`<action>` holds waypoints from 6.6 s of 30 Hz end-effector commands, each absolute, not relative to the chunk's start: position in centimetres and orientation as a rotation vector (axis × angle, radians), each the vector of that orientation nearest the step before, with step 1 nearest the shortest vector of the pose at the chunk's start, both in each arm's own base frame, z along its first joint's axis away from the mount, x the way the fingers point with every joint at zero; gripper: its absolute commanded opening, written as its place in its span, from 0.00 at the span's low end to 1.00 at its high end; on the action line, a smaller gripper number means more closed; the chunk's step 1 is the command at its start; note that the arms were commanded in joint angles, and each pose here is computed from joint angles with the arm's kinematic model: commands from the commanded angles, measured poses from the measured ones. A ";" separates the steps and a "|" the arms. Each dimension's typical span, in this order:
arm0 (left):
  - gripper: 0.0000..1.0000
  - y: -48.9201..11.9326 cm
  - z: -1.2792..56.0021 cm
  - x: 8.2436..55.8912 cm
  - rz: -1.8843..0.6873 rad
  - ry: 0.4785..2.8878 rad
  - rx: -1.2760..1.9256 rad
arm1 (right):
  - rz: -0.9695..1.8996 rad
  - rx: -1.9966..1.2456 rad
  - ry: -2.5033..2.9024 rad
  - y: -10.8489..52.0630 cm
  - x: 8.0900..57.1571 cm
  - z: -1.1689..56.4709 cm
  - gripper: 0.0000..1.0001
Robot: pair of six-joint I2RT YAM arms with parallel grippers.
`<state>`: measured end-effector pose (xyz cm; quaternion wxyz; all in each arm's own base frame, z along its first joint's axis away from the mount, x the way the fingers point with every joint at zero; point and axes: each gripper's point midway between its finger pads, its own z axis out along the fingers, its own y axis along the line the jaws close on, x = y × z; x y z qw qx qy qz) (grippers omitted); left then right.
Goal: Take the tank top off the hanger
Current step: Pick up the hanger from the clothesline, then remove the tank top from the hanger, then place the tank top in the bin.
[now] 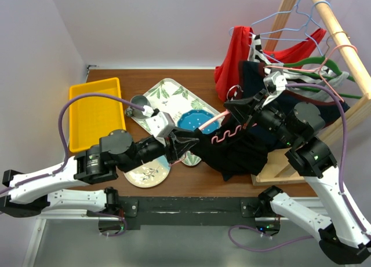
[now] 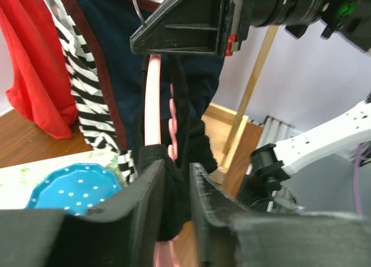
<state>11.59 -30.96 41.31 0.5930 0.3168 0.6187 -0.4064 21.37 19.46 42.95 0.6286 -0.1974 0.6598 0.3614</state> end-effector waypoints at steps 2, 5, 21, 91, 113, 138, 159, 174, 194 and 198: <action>0.15 -31.0 41.5 12.2 -0.905 1.444 0.725 | 0.832 -0.418 1.427 18.8 20.9 45.5 0.00; 0.00 -30.8 41.8 12.2 -0.905 1.439 0.714 | 0.828 -0.417 1.431 18.8 21.0 45.3 0.00; 0.39 -28.3 42.1 12.5 -0.914 1.501 0.607 | 0.797 -0.355 1.447 18.0 21.6 45.6 0.00; 0.00 -18.7 39.3 19.8 -0.433 1.648 -0.115 | 0.659 -0.126 1.445 13.7 22.3 46.9 0.00; 0.00 -18.4 36.7 16.2 -0.739 1.651 0.061 | 0.920 0.051 1.197 13.4 20.2 53.5 0.00; 0.00 -24.2 33.5 14.6 -0.840 1.616 0.332 | 1.311 0.353 0.934 11.3 17.5 56.9 0.00; 0.00 -27.8 34.3 14.3 -0.871 1.544 0.450 | 1.220 0.258 1.005 11.3 16.4 56.0 0.00; 0.00 -8.5 50.6 19.7 -0.129 1.454 -0.079 | 1.154 0.120 1.047 12.1 15.5 54.9 0.00; 0.00 -17.2 37.8 18.9 -0.306 1.703 0.142 | 1.052 0.121 1.074 10.7 15.0 53.4 0.00; 0.00 -14.7 36.9 21.3 -0.068 1.694 0.077 | 1.062 0.117 1.082 11.0 15.2 53.0 0.00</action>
